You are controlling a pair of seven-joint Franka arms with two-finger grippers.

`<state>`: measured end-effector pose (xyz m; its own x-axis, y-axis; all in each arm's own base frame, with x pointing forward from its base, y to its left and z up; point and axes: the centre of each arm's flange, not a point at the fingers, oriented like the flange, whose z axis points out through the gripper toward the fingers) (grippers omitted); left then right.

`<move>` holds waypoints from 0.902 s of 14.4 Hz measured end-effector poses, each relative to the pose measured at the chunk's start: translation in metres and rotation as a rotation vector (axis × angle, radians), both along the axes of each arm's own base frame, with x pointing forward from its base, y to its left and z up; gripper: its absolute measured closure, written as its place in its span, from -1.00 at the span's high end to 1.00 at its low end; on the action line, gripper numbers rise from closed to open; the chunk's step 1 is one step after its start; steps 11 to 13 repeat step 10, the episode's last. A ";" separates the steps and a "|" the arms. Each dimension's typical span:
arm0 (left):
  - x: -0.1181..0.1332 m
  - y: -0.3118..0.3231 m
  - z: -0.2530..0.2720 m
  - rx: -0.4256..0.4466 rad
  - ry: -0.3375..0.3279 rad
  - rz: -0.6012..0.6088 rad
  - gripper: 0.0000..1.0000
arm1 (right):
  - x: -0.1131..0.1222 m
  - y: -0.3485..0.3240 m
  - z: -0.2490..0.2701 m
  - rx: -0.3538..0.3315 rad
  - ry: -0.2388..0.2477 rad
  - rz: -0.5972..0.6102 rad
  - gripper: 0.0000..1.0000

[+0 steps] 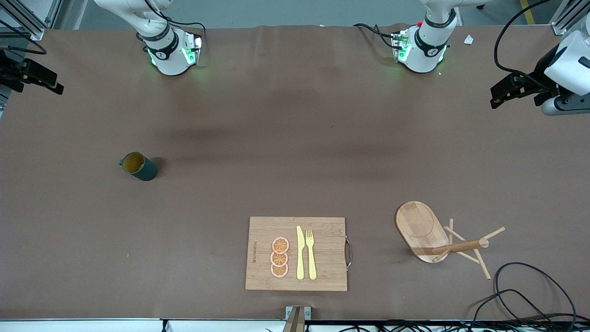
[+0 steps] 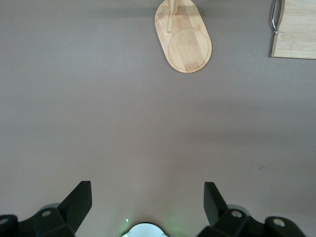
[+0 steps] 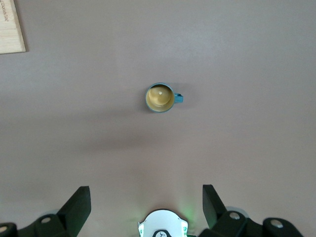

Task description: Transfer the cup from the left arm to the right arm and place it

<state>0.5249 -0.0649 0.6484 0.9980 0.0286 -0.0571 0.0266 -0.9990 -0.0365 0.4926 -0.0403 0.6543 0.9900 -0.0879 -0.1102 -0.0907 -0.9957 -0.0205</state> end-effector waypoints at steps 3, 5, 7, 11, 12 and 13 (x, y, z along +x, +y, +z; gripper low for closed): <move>0.000 0.000 0.000 0.000 0.000 0.000 1.00 | 0.000 -0.001 -0.002 0.000 -0.001 -0.002 1.00; 0.000 0.000 0.000 0.000 0.000 0.000 1.00 | 0.001 -0.001 -0.002 0.000 -0.002 -0.002 1.00; 0.000 0.000 0.000 0.000 0.000 0.000 1.00 | 0.001 -0.001 -0.001 0.000 -0.004 -0.002 1.00; 0.000 0.000 0.000 0.000 0.001 0.000 1.00 | 0.001 -0.001 -0.001 0.000 -0.006 -0.002 1.00; 0.000 0.000 0.000 0.000 0.001 0.000 1.00 | 0.001 -0.001 -0.001 0.000 -0.006 -0.002 1.00; 0.000 0.000 0.000 0.000 0.001 0.000 1.00 | 0.001 -0.001 -0.001 0.000 -0.006 -0.002 1.00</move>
